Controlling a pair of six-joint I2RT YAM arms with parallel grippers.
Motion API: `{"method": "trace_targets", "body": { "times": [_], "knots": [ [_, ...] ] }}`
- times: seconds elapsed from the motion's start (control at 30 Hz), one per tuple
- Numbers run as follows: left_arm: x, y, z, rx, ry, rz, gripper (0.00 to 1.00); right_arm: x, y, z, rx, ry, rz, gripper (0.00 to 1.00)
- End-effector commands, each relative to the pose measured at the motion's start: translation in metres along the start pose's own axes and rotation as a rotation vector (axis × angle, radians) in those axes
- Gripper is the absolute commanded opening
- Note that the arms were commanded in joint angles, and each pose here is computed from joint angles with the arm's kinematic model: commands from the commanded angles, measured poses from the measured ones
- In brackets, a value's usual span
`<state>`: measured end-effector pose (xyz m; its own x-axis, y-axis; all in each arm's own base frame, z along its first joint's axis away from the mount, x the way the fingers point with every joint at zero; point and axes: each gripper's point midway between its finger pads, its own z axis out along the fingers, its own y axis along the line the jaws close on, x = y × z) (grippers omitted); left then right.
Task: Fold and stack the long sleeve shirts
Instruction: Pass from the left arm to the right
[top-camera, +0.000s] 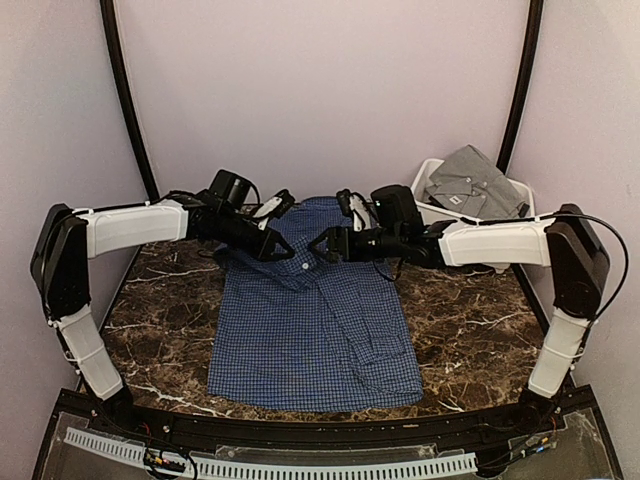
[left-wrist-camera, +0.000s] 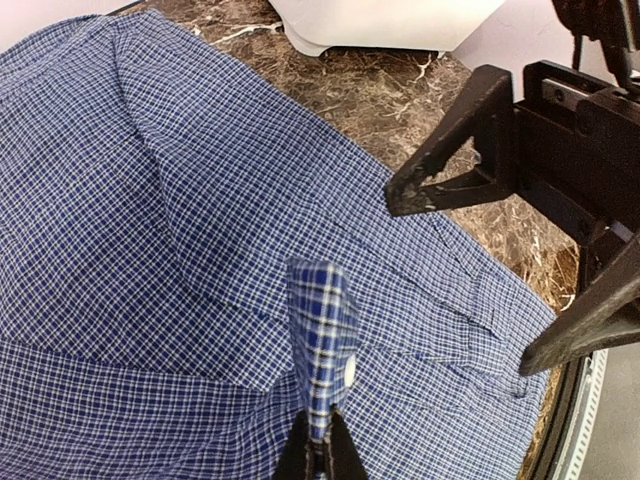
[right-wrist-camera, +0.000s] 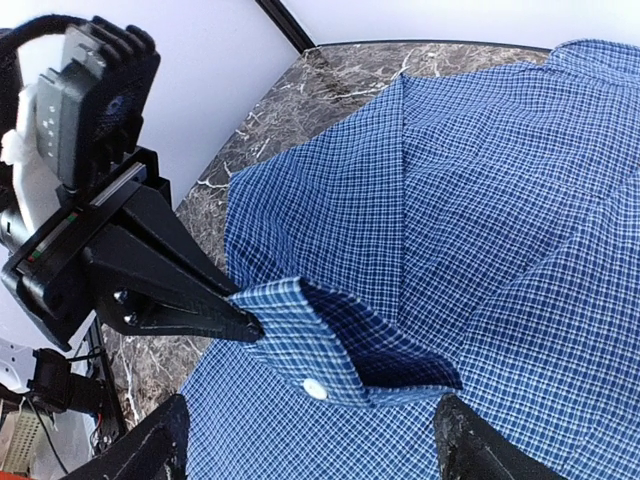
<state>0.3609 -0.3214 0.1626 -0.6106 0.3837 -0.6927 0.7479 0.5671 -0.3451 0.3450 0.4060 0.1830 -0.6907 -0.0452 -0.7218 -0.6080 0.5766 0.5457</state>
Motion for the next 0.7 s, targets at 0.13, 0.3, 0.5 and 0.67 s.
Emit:
{"method": "trace_targets", "body": {
  "times": [0.13,0.3,0.5,0.67],
  "knots": [
    [-0.013,-0.035,-0.019,0.092,-0.051,0.098,0.0,-0.021,0.013,0.008,-0.07,-0.059,-0.204,0.82],
    [-0.012,-0.037,-0.02,0.097,-0.045,0.099,0.0,-0.029,0.016,0.013,-0.077,-0.077,-0.287,0.83],
    [-0.014,-0.037,-0.025,0.077,-0.059,0.105,0.0,-0.026,0.021,0.015,-0.116,-0.055,-0.267,0.81],
    [-0.019,-0.026,-0.029,-0.056,-0.092,0.136,0.0,-0.035,0.015,-0.003,-0.042,-0.061,-0.139,0.81]
  ]
}}
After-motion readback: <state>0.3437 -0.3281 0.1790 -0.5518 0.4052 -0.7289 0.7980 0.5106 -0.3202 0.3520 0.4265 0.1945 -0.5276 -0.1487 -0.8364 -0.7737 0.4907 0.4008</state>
